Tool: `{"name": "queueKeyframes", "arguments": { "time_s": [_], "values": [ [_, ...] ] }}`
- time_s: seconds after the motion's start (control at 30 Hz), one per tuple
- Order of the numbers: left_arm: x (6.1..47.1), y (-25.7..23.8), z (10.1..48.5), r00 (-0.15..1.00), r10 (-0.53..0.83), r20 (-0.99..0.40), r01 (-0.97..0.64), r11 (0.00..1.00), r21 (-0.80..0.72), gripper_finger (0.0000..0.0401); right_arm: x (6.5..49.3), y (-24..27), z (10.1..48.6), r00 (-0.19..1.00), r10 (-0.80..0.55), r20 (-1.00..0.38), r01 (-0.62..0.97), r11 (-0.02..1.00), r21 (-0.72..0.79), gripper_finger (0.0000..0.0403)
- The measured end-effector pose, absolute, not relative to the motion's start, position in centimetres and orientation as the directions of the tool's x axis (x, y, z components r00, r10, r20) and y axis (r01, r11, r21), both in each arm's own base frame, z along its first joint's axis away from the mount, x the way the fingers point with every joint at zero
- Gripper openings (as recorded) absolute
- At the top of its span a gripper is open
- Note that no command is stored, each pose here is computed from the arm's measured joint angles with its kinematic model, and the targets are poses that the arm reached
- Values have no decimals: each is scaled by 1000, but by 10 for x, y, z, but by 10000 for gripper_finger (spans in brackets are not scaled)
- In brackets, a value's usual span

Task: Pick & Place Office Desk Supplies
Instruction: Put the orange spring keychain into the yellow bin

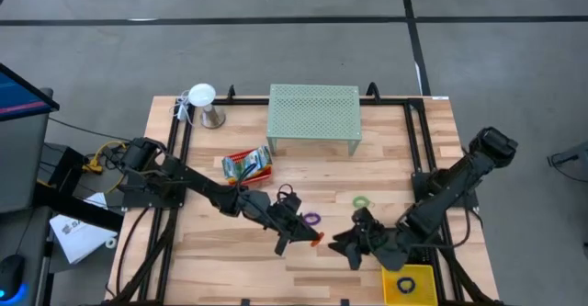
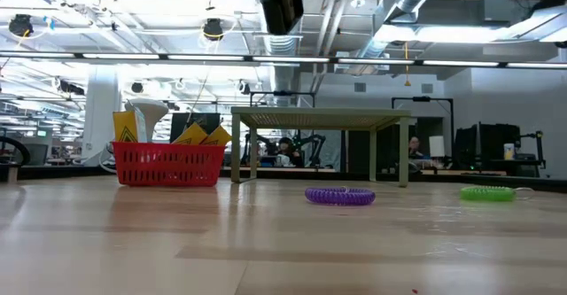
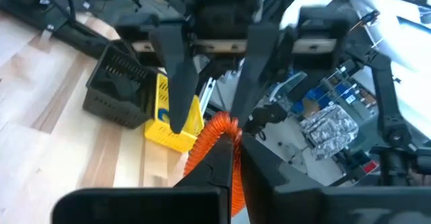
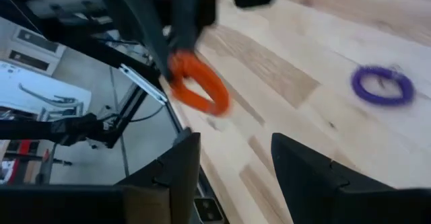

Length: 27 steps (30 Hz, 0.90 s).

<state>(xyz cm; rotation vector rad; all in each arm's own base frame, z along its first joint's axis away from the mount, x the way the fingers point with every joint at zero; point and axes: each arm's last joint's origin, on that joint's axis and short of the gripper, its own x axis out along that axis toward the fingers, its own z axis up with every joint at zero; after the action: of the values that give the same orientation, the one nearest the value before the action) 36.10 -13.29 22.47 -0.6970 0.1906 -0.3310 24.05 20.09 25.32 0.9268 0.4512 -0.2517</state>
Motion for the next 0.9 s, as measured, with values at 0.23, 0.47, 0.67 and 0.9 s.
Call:
{"name": "queueKeyframes", "arguments": {
  "time_s": [0.23, 0.47, 0.67, 0.9],
  "values": [
    [361, -132, 224, 931, -358, -67, 229, 719, -656, 5, 261, 182, 257, 885, 14, -465, 361, 610, 706, 179],
    [361, -131, 225, 930, -363, -65, 235, 718, -655, 4, 268, 176, 259, 885, 67, -461, 320, 632, 706, 174],
    [362, -130, 225, 934, -351, -62, 228, 723, -652, 6, 267, 180, 262, 893, 92, -440, 284, 643, 711, 113],
    [362, -131, 227, 930, -364, -51, 247, 721, -647, 7, 269, 183, 266, 914, 113, -390, 222, 665, 713, 11]
  ]
}}
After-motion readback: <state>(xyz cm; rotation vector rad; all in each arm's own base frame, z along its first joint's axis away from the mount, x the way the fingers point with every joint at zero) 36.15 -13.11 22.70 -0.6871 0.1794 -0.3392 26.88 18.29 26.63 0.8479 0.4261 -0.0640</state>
